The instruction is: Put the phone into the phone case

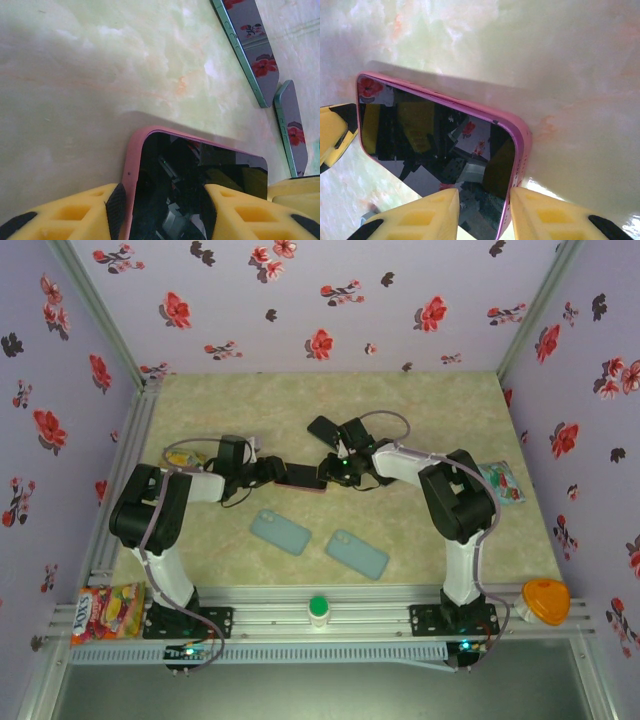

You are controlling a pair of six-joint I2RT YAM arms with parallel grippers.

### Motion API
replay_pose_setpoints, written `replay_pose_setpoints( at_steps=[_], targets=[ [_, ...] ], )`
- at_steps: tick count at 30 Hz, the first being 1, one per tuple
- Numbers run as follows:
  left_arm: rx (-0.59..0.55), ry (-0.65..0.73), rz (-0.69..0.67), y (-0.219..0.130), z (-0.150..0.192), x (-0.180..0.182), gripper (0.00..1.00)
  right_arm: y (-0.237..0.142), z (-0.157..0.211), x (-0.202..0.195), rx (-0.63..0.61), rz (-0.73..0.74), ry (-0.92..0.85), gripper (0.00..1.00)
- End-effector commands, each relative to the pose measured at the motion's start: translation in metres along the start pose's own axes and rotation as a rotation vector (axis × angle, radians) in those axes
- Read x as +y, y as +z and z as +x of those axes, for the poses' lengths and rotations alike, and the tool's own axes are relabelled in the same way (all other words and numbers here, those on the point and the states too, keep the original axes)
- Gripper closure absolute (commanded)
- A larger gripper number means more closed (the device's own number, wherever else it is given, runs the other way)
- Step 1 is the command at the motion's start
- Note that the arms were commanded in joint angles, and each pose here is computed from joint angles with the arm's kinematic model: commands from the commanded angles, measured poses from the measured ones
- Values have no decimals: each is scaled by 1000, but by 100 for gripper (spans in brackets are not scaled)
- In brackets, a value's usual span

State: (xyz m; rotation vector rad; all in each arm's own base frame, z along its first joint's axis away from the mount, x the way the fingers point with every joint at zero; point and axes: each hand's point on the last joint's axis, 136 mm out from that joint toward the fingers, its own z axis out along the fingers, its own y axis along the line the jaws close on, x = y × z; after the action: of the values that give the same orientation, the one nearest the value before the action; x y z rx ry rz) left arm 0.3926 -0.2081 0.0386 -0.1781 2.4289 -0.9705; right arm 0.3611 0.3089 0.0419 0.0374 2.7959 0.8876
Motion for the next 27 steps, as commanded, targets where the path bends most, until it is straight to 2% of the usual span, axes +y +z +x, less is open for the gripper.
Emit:
replay_pose_setpoints(
  at_steps=[1, 11, 13, 22, 27],
  targets=[
    [49, 15, -15, -1, 18, 2, 52, 10, 2, 23, 11, -58, -25, 66],
    [47, 17, -12, -2, 18, -1, 50, 13, 5, 30, 21, -70, -34, 66],
    [46, 18, -12, -3, 17, -2, 45, 13, 6, 27, 18, -62, -34, 66],
    [24, 26, -61, -12, 14, 2, 44, -7, -4, 11, -23, -24, -21, 55],
    [15, 24, -74, -14, 13, 3, 43, -19, -4, 10, -32, -22, -37, 52]
  ],
)
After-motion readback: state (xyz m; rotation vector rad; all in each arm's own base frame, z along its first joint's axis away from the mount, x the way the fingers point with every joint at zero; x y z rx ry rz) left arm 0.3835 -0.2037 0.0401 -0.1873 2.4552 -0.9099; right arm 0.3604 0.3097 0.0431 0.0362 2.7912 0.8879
